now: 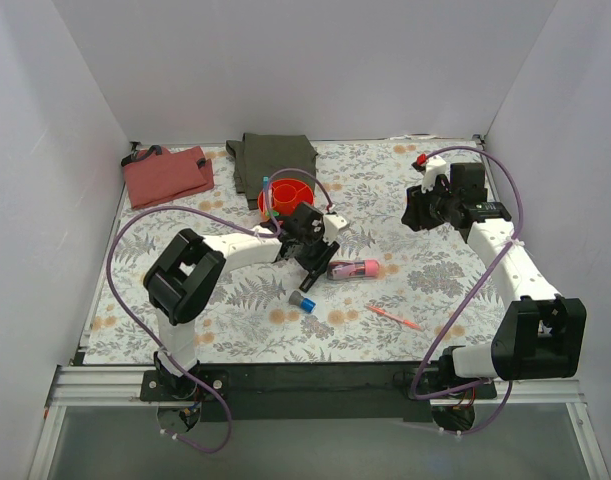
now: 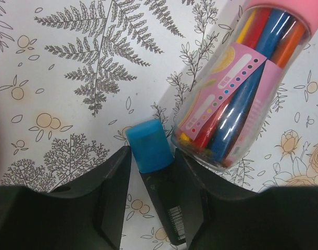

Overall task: Sort the stationery into containers
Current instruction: Pick up the pen from the center of the board, then place the pen in the storage box, then pick up the stationery from the center of the board.

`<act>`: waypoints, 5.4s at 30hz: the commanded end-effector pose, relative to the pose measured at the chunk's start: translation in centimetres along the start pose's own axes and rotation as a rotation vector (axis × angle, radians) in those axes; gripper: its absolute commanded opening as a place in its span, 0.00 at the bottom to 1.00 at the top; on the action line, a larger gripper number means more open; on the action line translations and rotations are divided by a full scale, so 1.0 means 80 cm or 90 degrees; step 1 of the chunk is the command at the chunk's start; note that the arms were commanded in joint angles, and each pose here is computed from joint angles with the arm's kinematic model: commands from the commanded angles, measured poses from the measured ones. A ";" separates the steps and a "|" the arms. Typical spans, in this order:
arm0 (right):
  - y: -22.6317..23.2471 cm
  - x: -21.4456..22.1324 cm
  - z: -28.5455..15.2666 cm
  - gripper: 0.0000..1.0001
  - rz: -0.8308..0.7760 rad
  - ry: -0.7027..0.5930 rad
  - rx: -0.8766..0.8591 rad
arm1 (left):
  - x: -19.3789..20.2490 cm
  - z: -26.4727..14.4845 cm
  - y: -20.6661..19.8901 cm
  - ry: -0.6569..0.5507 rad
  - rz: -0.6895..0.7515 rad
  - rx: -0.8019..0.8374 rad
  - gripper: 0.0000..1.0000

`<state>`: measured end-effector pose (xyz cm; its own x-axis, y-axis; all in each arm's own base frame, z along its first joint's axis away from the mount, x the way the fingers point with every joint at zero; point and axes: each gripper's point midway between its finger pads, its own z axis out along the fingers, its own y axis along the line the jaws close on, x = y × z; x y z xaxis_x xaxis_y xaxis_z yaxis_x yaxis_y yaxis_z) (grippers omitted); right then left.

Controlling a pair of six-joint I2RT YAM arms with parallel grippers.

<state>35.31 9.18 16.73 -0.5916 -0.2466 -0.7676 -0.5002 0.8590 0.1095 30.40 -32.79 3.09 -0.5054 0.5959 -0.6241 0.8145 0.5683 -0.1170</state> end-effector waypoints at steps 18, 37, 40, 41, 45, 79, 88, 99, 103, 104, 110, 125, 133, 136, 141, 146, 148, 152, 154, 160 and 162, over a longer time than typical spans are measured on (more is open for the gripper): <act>-0.004 -0.009 0.003 0.47 0.010 -0.025 -0.006 | 0.007 0.013 0.004 0.013 0.031 -0.025 0.02; -0.035 -0.053 -0.008 0.47 -0.030 -0.032 0.050 | -0.247 -0.160 0.084 -0.317 0.067 -0.138 0.00; -0.037 -0.059 -0.014 0.47 -0.032 -0.031 0.059 | -0.274 -0.195 0.107 -0.377 0.063 -0.167 0.00; -0.038 -0.059 -0.015 0.47 -0.032 -0.030 0.062 | -0.277 -0.202 0.114 -0.391 0.059 -0.173 0.00; -0.038 -0.062 -0.024 0.46 -0.021 -0.030 0.074 | -0.268 -0.228 0.143 -0.448 0.026 -0.210 0.00; -0.045 -0.023 -0.056 0.46 -0.086 0.049 0.138 | -0.201 -0.246 0.154 -0.763 -0.012 -0.262 0.00; -0.046 -0.005 -0.051 0.46 -0.086 0.073 0.136 | -0.179 -0.228 0.144 -0.769 0.019 -0.245 0.00; -0.048 0.010 -0.038 0.46 -0.081 0.099 0.127 | -0.158 -0.206 0.148 -0.757 0.023 -0.253 0.00; -0.048 0.015 -0.035 0.46 -0.079 0.104 0.124 | -0.150 -0.191 0.149 -0.740 0.021 -0.243 0.00; -0.047 0.018 -0.035 0.46 -0.078 0.106 0.124 | -0.149 -0.190 0.148 -0.739 0.019 -0.240 0.00; -0.042 0.033 -0.033 0.46 -0.073 0.116 0.115 | -0.147 -0.183 0.151 -0.738 0.017 -0.245 0.00; -0.041 0.003 -0.025 0.47 -0.071 0.081 0.096 | -0.169 -0.270 0.146 -0.780 0.108 -0.354 0.44; -0.034 -0.015 -0.020 0.47 -0.060 0.054 0.071 | -0.165 -0.327 0.064 -0.673 0.247 -0.234 0.61; -0.029 -0.023 -0.018 0.48 -0.062 0.044 0.057 | -0.103 -0.289 -0.014 -0.496 0.370 0.004 0.66; -0.019 -0.025 -0.019 0.49 -0.075 0.046 0.024 | -0.030 -0.273 -0.046 -0.330 0.415 0.133 0.77; -0.004 0.009 -0.022 0.50 -0.120 0.097 -0.029 | -0.013 -0.240 -0.049 -0.220 0.492 0.153 0.80; -0.001 0.019 -0.025 0.51 -0.147 0.101 -0.042 | -0.009 -0.223 -0.056 -0.174 0.496 0.177 0.80; 0.011 0.048 -0.026 0.56 -0.157 0.116 -0.069 | -0.006 -0.197 -0.086 -0.103 0.500 0.241 0.77; 0.022 0.068 -0.028 0.58 -0.154 0.124 -0.094 | -0.011 -0.187 -0.091 -0.063 0.484 0.272 0.73; 0.039 0.103 -0.031 0.64 -0.147 0.138 -0.127 | 0.015 -0.151 -0.090 0.096 0.418 0.318 0.61; 0.035 0.100 -0.030 0.76 -0.138 0.133 -0.109 | 0.024 -0.139 -0.094 0.118 0.423 0.324 0.61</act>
<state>27.33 8.04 11.31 -0.6103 -0.5251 -0.5932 -0.7019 0.7056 0.0975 22.23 -31.33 13.02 0.1558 0.7387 -0.6558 0.9731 -0.2290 -0.0267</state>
